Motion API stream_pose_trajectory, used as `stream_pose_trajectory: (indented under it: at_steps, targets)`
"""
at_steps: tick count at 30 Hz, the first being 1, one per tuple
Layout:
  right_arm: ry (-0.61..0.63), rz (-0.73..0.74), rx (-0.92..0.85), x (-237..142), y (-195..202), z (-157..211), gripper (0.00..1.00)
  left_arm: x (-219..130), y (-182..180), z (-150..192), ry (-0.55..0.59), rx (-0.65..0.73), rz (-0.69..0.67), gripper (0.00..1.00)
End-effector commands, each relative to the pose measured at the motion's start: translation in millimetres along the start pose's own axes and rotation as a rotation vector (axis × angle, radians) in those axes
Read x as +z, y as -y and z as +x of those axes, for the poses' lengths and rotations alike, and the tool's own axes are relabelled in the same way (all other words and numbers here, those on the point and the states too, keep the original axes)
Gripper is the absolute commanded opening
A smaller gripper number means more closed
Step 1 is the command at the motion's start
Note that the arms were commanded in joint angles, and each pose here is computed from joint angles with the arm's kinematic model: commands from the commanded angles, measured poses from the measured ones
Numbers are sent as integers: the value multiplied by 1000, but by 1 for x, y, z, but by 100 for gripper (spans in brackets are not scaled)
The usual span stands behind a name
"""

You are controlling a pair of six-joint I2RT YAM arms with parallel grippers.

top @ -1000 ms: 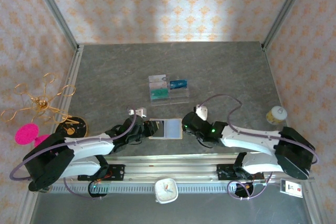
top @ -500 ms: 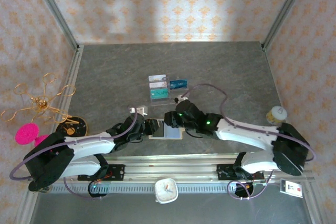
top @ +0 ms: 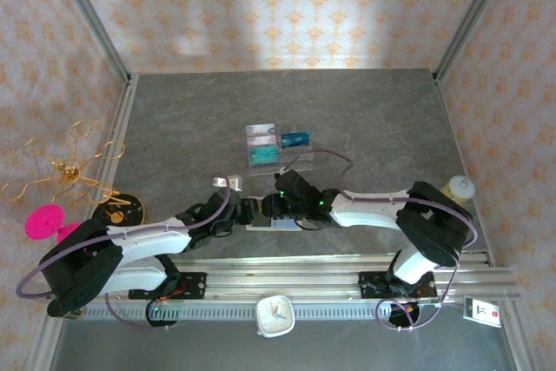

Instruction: Take the credit cards out of the card holder

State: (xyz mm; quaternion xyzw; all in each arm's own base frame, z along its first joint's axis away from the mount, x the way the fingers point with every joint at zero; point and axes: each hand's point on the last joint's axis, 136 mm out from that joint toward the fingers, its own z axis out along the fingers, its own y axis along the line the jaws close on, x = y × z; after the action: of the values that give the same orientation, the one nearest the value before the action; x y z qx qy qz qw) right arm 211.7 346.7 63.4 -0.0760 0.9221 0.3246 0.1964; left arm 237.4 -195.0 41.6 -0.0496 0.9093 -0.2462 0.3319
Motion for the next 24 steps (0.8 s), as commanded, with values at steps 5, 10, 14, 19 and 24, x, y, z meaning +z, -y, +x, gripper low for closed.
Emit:
stream_pose_trajectory:
  at_steps: [5,10,14,19,24]
  targets:
    - [42,-1,38,11,0,-21,32,4,-11,10,-17,-36,-8,33]
    - [33,-1,29,19,-1,-23,32,4,-10,12,-25,-45,4,33]
    - [19,5,37,24,2,-19,31,5,-9,13,-30,-51,7,33]
    - [12,52,54,30,15,-14,31,6,-9,15,-32,-58,12,32]
    - [-17,106,80,35,30,-4,30,7,-12,19,-45,-70,10,32]
